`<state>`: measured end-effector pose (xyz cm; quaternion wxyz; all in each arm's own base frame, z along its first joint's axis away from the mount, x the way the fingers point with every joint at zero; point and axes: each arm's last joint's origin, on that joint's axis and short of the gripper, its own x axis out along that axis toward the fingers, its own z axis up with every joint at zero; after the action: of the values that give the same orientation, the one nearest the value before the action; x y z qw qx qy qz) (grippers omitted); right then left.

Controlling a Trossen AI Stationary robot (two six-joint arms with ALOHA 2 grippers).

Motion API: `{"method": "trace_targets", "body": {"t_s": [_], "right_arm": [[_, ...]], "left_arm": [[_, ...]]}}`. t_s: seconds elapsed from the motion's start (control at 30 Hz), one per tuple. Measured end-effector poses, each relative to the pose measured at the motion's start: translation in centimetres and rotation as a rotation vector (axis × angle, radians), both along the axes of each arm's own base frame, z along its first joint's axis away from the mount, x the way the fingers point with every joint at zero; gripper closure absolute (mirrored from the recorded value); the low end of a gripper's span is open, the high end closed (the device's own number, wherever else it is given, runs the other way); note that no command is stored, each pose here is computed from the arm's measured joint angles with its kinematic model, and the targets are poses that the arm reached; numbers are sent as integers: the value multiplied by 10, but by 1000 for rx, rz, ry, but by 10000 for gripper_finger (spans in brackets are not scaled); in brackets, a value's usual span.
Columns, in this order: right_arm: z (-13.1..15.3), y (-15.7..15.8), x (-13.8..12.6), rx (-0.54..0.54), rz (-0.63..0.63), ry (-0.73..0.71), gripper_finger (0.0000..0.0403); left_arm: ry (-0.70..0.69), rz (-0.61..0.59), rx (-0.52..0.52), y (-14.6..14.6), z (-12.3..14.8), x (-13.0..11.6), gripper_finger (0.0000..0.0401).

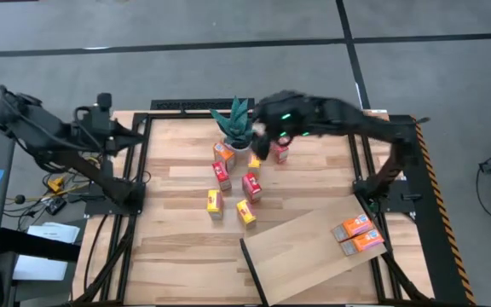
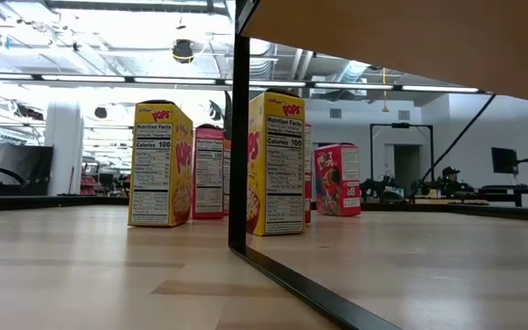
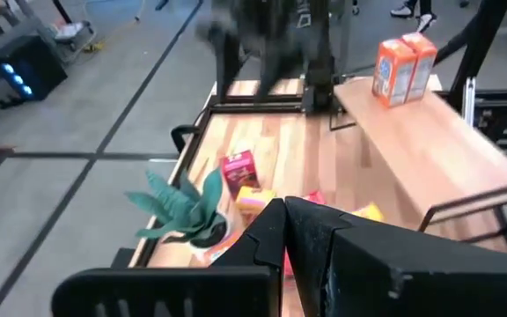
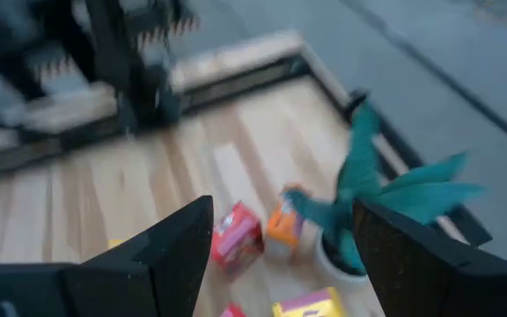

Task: Stack cereal on shelf
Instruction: Put the orange cereal box on the shelf aligned with the other orange cereal boxes

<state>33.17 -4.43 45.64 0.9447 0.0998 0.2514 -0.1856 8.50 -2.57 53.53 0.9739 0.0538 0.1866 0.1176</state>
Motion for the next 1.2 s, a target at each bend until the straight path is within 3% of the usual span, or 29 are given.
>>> {"method": "trace_targets", "body": {"t_s": [0.13, 0.3, 0.47, 0.67, 0.83, 0.97, 1.1, 1.2], "right_arm": [[29, 3, -40, -19, -76, -81, 112], [44, 6, -71, 31, -125, -139, 112], [48, 9, -83, 92, -153, -161, 112], [42, 13, -76, 93, -135, -116, 112], [34, 11, -67, 56, -114, -53, 112], [34, 12, -68, 52, -109, -55, 112], [34, 12, -67, 52, -107, -55, 112], [34, 13, -67, 49, -99, -53, 112]], "left_arm": [[-13, 26, 42, 6, -38, -9, 401], [-118, 169, 97, 15, -97, -18, 389], [-208, 180, 46, 17, -151, -22, 332], [-211, 188, -7, 14, -201, -16, 249], [-183, 242, -49, 10, -225, 6, 201], [-133, 238, -125, 10, -237, 42, 196], [6, 277, -21, 23, -254, 81, 201], [8, 223, 18, 46, -255, 101, 202]]}}
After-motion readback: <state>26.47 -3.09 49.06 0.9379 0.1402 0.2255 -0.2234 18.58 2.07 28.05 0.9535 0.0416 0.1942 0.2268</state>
